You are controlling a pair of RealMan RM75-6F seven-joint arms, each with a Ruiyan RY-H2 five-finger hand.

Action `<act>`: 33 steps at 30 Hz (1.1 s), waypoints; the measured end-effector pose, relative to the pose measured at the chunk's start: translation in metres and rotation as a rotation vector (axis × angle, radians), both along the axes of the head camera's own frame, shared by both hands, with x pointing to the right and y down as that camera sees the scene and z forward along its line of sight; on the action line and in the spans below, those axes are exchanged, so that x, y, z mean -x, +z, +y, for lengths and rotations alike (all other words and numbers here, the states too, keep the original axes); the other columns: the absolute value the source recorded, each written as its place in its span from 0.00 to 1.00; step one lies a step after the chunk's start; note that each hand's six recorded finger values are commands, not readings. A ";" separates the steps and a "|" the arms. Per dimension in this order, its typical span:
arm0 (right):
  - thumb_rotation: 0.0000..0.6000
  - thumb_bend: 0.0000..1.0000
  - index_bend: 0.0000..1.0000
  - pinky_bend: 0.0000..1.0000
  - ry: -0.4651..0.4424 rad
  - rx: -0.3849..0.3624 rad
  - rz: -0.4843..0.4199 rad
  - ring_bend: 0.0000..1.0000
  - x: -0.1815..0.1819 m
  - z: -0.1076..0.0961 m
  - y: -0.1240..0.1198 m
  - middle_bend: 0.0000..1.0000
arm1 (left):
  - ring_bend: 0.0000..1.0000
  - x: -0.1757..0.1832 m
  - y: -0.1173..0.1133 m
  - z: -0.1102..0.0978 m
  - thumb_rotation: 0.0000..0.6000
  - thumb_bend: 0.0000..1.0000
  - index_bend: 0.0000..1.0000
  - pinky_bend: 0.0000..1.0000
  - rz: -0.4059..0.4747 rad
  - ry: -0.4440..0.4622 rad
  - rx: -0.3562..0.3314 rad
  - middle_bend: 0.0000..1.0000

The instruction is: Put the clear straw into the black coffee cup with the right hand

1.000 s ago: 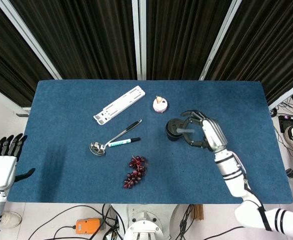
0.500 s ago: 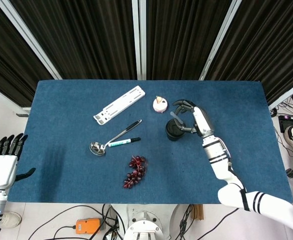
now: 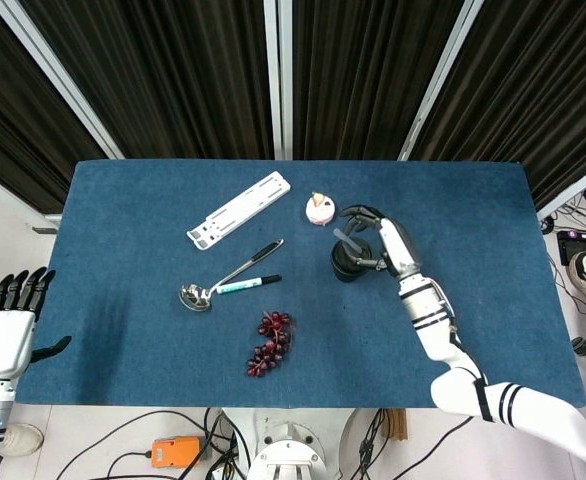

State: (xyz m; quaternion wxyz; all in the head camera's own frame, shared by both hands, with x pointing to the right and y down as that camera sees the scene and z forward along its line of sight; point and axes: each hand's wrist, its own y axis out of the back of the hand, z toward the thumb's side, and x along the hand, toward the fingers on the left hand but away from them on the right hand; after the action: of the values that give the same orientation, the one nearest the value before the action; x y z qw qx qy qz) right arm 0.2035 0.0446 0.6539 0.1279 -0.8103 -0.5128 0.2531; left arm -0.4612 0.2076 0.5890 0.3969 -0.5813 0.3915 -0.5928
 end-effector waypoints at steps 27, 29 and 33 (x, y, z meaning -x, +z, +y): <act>1.00 0.65 0.23 0.10 0.069 0.131 -0.115 0.06 -0.025 0.012 0.026 0.26 | 0.00 -0.003 0.003 -0.004 1.00 0.06 0.02 0.00 0.006 0.009 0.005 0.06; 1.00 0.65 0.21 0.09 0.071 0.132 -0.119 0.06 -0.028 0.012 0.024 0.26 | 0.00 -0.004 0.003 -0.004 1.00 0.06 0.02 0.00 0.007 0.011 0.004 0.06; 1.00 0.62 0.19 0.09 0.077 0.105 -0.121 0.06 -0.037 0.010 0.014 0.25 | 0.00 -0.004 0.003 -0.005 1.00 0.06 0.02 0.00 0.007 0.014 0.005 0.06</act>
State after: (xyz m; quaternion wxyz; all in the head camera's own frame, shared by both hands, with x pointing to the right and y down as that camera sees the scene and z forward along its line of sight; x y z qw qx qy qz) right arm 0.2410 0.0547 0.6681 0.0442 -0.8095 -0.5361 0.2353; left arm -0.4569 0.2028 0.5923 0.3980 -0.5871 0.3872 -0.5891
